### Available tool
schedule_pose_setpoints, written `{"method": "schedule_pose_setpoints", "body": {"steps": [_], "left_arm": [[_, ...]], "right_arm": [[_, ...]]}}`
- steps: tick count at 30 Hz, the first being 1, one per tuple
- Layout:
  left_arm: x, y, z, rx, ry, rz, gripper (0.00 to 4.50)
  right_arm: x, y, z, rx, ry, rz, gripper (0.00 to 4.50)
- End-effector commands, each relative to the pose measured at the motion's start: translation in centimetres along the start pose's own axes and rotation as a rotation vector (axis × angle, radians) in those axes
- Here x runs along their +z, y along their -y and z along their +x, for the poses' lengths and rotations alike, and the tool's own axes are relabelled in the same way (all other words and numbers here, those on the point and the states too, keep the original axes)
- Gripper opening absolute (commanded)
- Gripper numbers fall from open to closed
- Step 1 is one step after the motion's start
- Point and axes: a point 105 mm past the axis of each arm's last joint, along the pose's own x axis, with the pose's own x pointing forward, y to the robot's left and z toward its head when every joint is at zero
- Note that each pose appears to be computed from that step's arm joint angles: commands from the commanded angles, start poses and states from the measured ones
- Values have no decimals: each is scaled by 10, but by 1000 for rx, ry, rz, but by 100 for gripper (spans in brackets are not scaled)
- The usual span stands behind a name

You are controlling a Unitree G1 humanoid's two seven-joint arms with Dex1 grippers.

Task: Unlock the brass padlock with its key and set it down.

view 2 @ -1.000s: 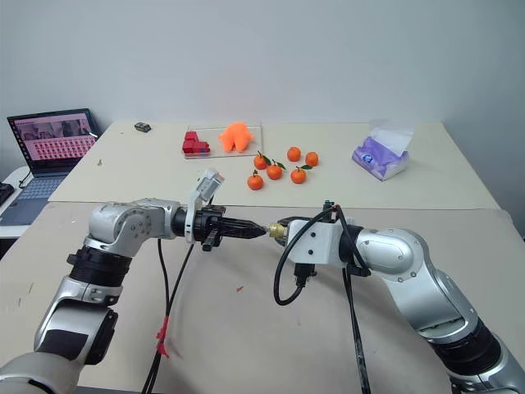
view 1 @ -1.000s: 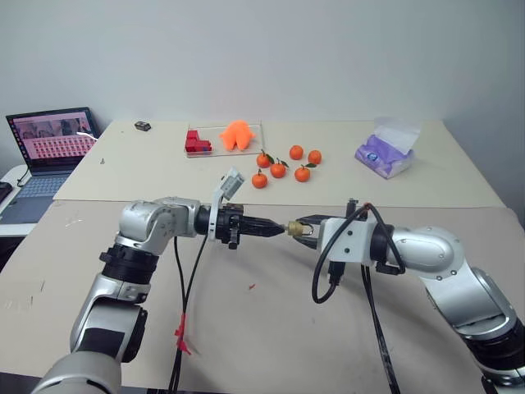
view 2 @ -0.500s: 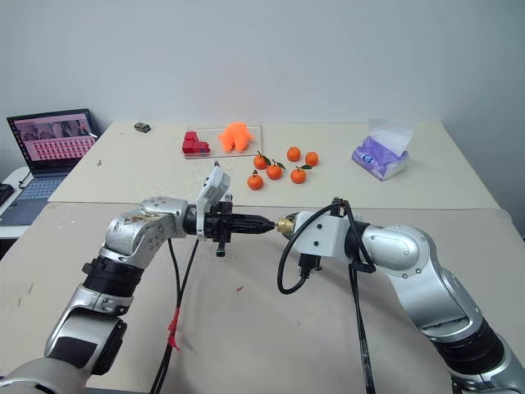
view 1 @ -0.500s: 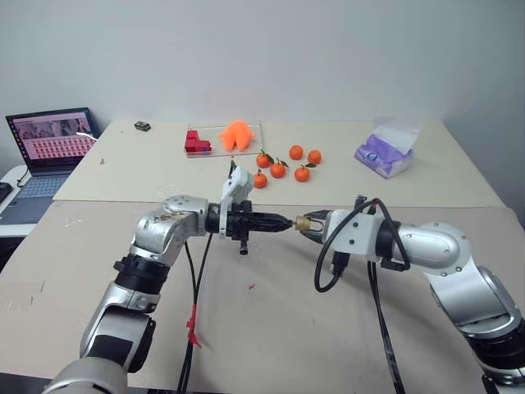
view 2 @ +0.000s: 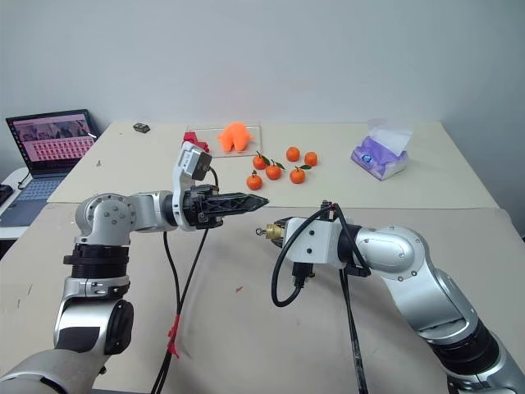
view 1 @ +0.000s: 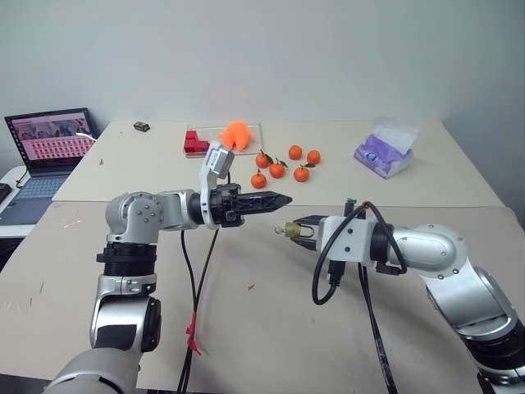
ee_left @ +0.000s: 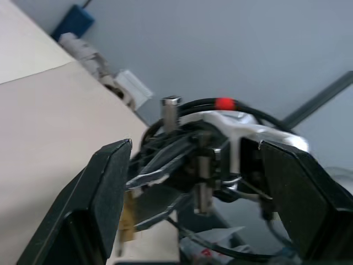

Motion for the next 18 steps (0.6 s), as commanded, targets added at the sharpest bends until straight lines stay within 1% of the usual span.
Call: {"method": "schedule_pose_setpoints", "body": {"steps": [1, 4, 6, 7, 12, 15, 18], "left_arm": [[-7, -6, 3, 64, -61, 22, 398], [-23, -11, 2, 96, -137, 32, 398], [-37, -21, -4, 155, -219, 82, 398], [-41, -24, -6, 170, -238, 93, 398], [-37, -31, -8, 194, -223, 98, 398], [-34, -29, -1, 165, -204, 99, 398], [-31, -27, 0, 150, -197, 100, 398]], "right_arm": [[14, 9, -3, -36, 40, -53, 90], [14, 10, -3, -41, 35, -52, 90], [13, 10, -5, -47, 28, -51, 90], [13, 11, -6, -49, 27, -50, 90], [13, 12, -10, -63, 13, -43, 90], [13, 12, -10, -65, 11, -41, 90], [13, 11, -11, -60, 8, -42, 90]]}}
